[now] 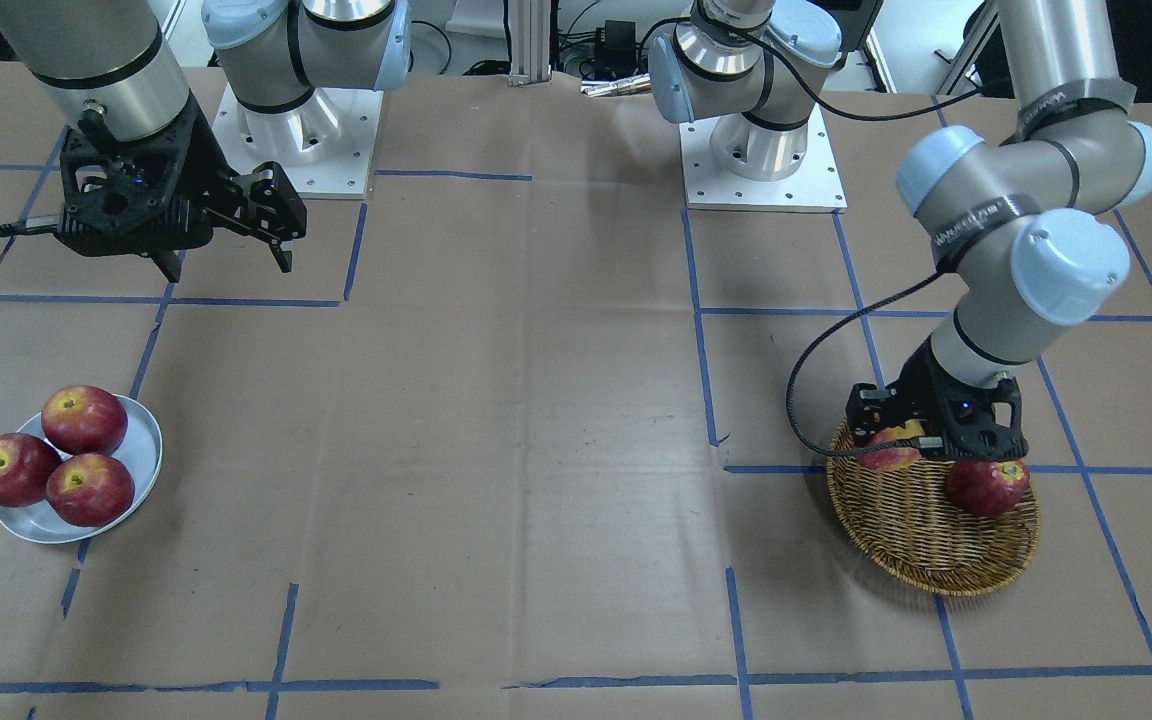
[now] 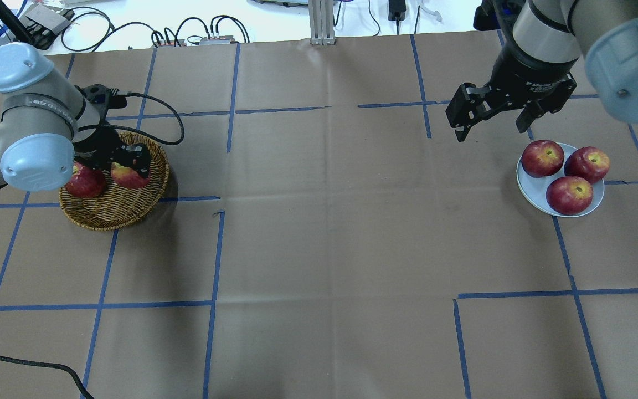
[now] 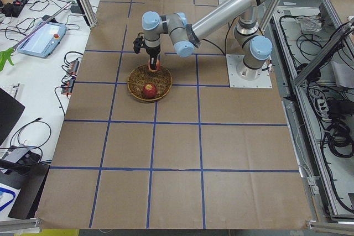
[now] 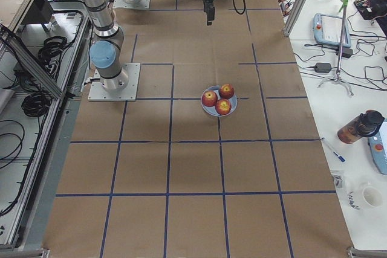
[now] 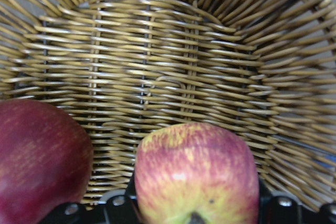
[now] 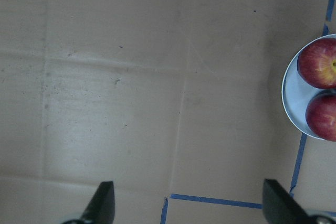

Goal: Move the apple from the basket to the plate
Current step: 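Lift the apple with the left gripper and carry it toward the table center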

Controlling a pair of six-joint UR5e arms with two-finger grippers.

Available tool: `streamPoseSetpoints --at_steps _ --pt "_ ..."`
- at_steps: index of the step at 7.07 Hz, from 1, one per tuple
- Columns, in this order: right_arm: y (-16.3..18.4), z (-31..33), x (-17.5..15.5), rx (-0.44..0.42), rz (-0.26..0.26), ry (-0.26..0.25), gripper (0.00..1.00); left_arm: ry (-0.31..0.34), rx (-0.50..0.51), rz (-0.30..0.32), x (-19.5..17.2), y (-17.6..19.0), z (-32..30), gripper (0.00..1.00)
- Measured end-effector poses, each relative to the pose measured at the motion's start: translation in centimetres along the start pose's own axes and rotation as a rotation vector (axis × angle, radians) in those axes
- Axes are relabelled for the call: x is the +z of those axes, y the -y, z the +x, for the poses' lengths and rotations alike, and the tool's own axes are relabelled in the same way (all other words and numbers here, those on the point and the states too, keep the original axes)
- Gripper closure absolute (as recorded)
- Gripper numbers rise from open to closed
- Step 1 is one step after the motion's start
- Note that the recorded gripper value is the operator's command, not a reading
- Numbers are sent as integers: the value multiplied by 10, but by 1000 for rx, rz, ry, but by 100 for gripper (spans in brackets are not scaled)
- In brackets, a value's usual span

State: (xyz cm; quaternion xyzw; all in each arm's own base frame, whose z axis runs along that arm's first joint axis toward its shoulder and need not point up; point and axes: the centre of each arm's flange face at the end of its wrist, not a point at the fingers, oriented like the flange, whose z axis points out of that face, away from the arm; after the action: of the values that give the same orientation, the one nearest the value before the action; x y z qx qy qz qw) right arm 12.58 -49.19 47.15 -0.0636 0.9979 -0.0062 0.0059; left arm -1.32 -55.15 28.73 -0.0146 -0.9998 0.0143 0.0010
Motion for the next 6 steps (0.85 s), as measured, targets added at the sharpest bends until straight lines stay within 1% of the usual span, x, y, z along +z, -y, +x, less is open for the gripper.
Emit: streamPoseSetpoints --at_steps 1,2,3,4,5,6 --pt "0 0 0 0 0 0 0 -4 -8 -5 -4 -9 64 61" --pt "0 0 0 0 0 0 0 -10 -10 -16 2 -19 125 61" --pt "0 0 0 0 0 -1 0 -15 7 -21 16 -28 180 60" --pt "0 0 0 0 -1 -2 0 -22 51 -3 38 -30 226 60" --pt "0 0 0 0 -1 -2 0 -34 108 37 66 -27 269 60" --pt "0 0 0 0 -1 -2 0 -44 151 69 82 -18 300 60"
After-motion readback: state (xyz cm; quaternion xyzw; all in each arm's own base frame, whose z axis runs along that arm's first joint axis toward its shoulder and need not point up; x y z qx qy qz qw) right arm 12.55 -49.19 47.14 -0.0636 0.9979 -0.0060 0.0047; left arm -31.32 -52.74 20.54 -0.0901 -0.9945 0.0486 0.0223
